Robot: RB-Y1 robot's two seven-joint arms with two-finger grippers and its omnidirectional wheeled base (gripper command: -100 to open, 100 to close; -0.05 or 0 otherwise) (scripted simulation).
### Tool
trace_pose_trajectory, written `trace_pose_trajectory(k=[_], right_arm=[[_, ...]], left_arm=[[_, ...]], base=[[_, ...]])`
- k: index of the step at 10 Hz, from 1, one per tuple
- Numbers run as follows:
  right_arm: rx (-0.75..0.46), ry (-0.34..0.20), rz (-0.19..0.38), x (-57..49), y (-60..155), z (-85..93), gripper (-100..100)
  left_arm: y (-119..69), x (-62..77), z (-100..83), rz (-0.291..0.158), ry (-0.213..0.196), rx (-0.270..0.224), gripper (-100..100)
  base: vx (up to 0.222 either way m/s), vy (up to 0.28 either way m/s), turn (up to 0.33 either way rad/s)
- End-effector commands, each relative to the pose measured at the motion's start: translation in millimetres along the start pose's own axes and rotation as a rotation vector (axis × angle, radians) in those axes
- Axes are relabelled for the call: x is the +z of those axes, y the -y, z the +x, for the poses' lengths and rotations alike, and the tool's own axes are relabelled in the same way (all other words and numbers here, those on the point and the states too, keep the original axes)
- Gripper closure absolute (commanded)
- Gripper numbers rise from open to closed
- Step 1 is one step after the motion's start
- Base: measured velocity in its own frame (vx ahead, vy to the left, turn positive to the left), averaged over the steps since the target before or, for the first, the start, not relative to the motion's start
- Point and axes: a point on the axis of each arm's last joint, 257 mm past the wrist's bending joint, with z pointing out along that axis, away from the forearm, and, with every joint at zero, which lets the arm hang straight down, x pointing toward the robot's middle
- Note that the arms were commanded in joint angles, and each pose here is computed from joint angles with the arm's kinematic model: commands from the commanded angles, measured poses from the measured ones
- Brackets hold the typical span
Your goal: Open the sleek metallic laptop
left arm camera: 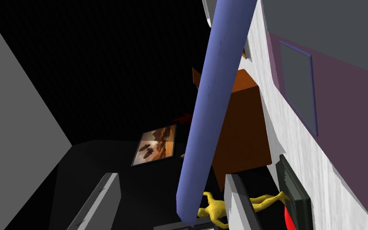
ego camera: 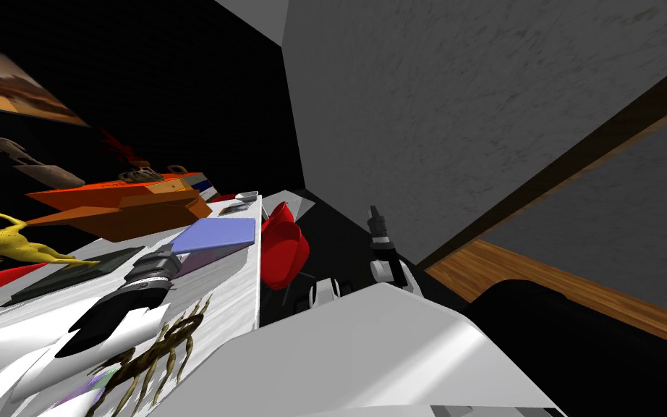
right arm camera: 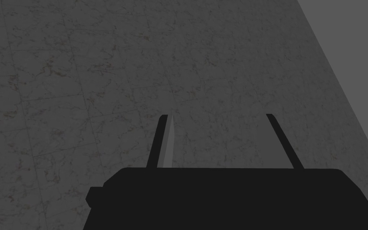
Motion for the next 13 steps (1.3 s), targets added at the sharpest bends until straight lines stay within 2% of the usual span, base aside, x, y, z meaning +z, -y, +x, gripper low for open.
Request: trace_pose_trajectory(k=[1,6,7,8,13], right_arm=[[0.0,0.0,0.0,0.0,0,0.0,0],[0.0,0.0,0.0,0.0,0,0.0,0],[0.0,0.0,0.0,0.0,0,0.0,0],[0.0,0.0,0.0,0.0,0,0.0,0],[0.0,0.0,0.0,0.0,0,0.0,0]], left_arm=[[13.0,-0.8,-9.3,-0.005,0.007,-0.003,-100],[41.0,-4.4,-23.0,-0.009,0.013,-0.005,-100],[37.5,-4.0,-22.8,-0.009,0.012,-0.004,-100],[38.0,-4.1,-23.2,-0.01,0.013,-0.005,0],[37.9,-4.1,-23.1,-0.01,0.013,-0.005,0]], base=[[-0.002,-0.001,-0.02],[-0.001,0.0,-0.008],[0.0,0.0,0.0],[0.0,0.0,0.0],[0.0,0.0,0.0]])
